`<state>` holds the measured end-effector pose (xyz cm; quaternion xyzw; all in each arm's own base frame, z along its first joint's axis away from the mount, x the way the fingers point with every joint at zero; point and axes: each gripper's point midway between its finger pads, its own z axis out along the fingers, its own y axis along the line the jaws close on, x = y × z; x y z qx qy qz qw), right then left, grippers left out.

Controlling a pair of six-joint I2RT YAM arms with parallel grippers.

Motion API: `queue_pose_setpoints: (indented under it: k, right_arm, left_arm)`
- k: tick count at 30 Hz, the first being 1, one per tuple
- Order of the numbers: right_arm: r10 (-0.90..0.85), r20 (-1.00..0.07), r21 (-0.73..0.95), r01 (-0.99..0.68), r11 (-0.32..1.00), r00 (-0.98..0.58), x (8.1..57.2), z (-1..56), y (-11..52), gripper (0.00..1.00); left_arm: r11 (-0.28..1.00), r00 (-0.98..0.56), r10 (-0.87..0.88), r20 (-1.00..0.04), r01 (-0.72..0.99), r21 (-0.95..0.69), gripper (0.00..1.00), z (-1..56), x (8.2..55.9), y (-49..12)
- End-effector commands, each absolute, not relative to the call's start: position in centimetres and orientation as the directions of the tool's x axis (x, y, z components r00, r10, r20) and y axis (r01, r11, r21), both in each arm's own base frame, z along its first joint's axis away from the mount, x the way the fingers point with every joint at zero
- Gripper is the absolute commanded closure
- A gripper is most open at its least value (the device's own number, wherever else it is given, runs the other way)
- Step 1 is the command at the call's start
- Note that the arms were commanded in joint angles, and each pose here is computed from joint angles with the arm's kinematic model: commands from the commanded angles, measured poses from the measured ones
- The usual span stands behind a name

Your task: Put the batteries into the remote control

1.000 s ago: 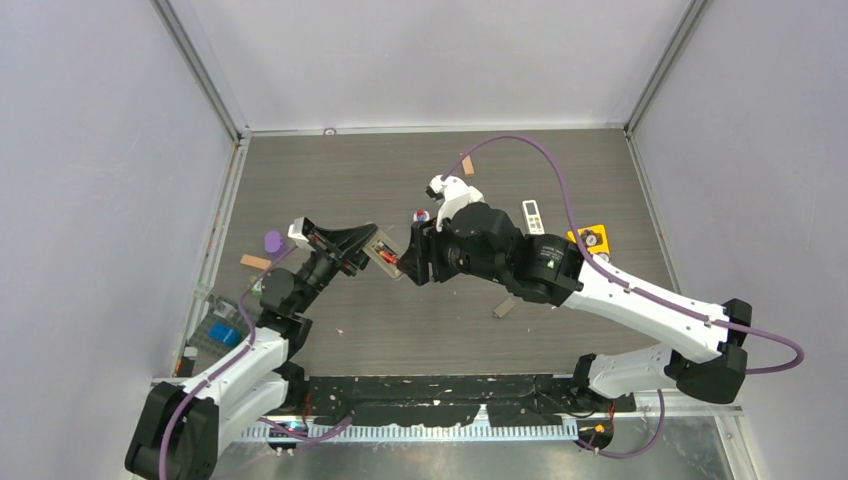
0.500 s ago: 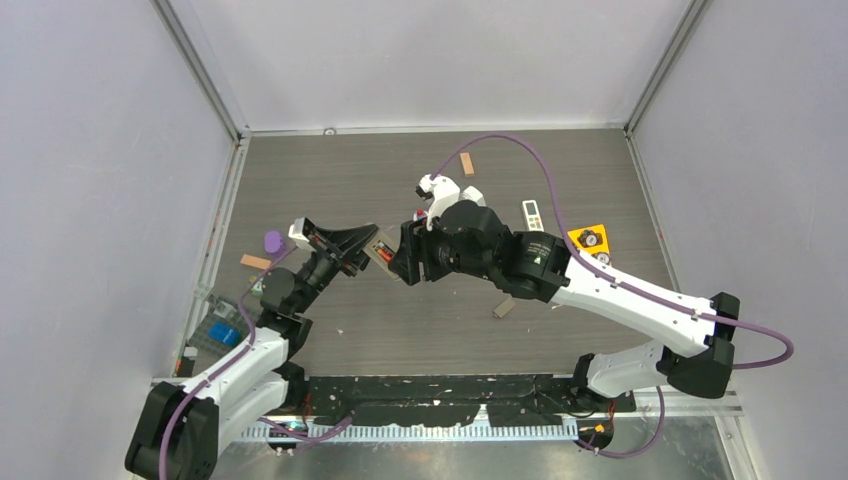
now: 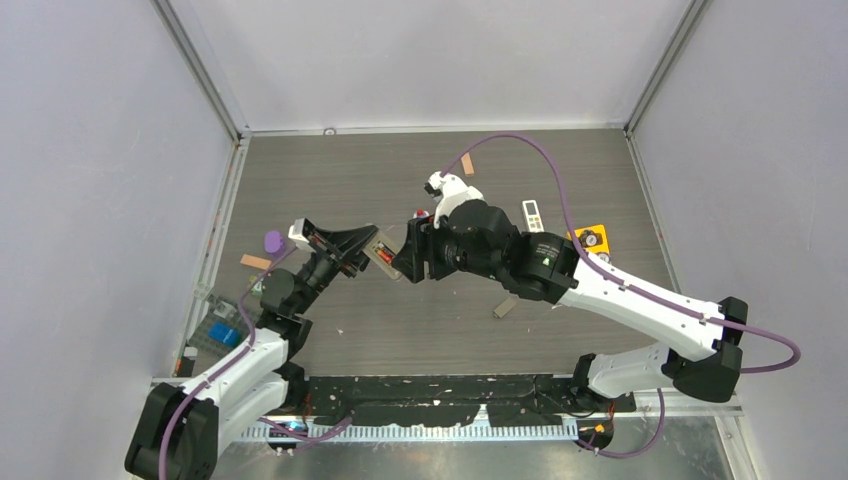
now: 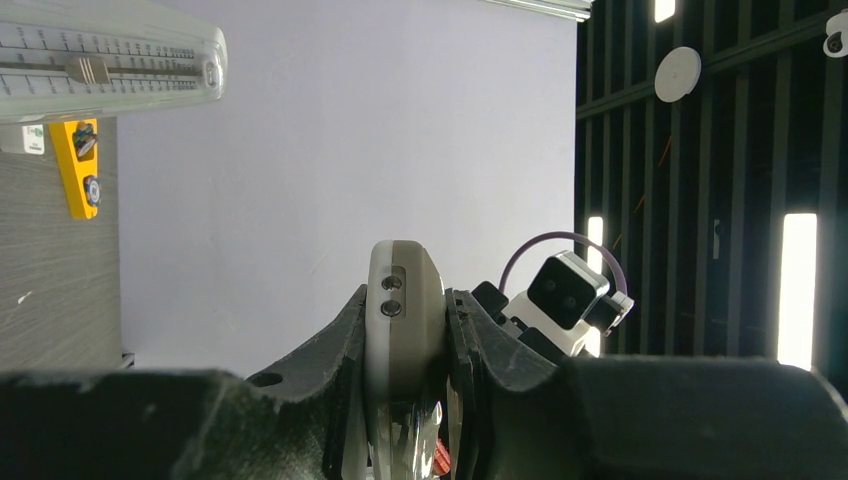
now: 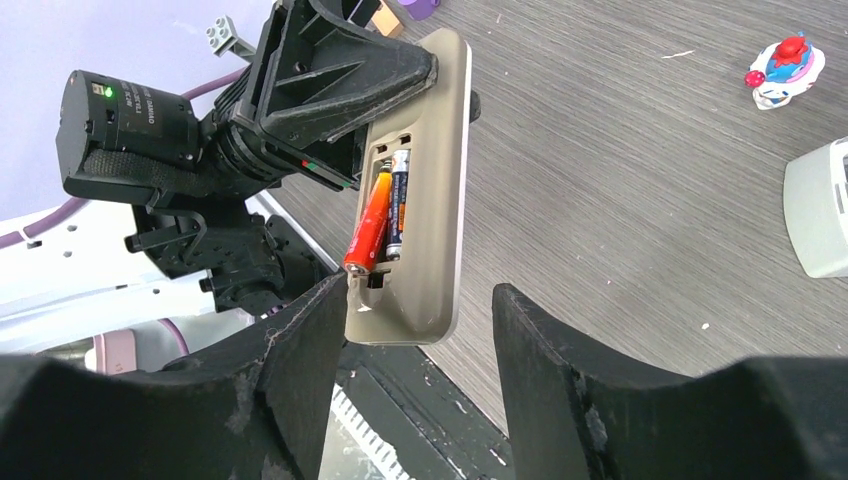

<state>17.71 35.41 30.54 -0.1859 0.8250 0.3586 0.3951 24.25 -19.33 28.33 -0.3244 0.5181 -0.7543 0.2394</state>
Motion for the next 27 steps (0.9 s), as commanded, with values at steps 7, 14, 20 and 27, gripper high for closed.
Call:
queue_pose_setpoints:
  k: [7,14,20,27]
  right_arm:
    - [0.05,-0.795,0.48,-0.577,0.661,-0.605,18.4,32.3,35.4,0.41]
    - [0.04,-0.792,0.48,-0.58,0.658,-0.609,18.7,32.0,35.9,0.41]
    - [0.027,-0.787,0.481,-0.585,0.653,-0.616,18.6,31.6,36.3,0.41]
    - [0.017,-0.779,0.482,-0.581,0.656,-0.626,18.6,31.0,36.5,0.41]
  left_arm:
    - [-0.372,-0.699,-0.685,0.208,0.089,-0.924,1.0,30.2,23.4,-19.3]
    - [-0.37,-0.699,-0.683,0.21,0.085,-0.925,1.0,30.1,23.4,-19.3]
    - [-0.37,-0.698,-0.685,0.211,0.083,-0.925,1.0,30.1,23.4,-19.3]
    - [-0.37,-0.7,-0.683,0.209,0.085,-0.925,1.0,30.2,23.4,-19.3]
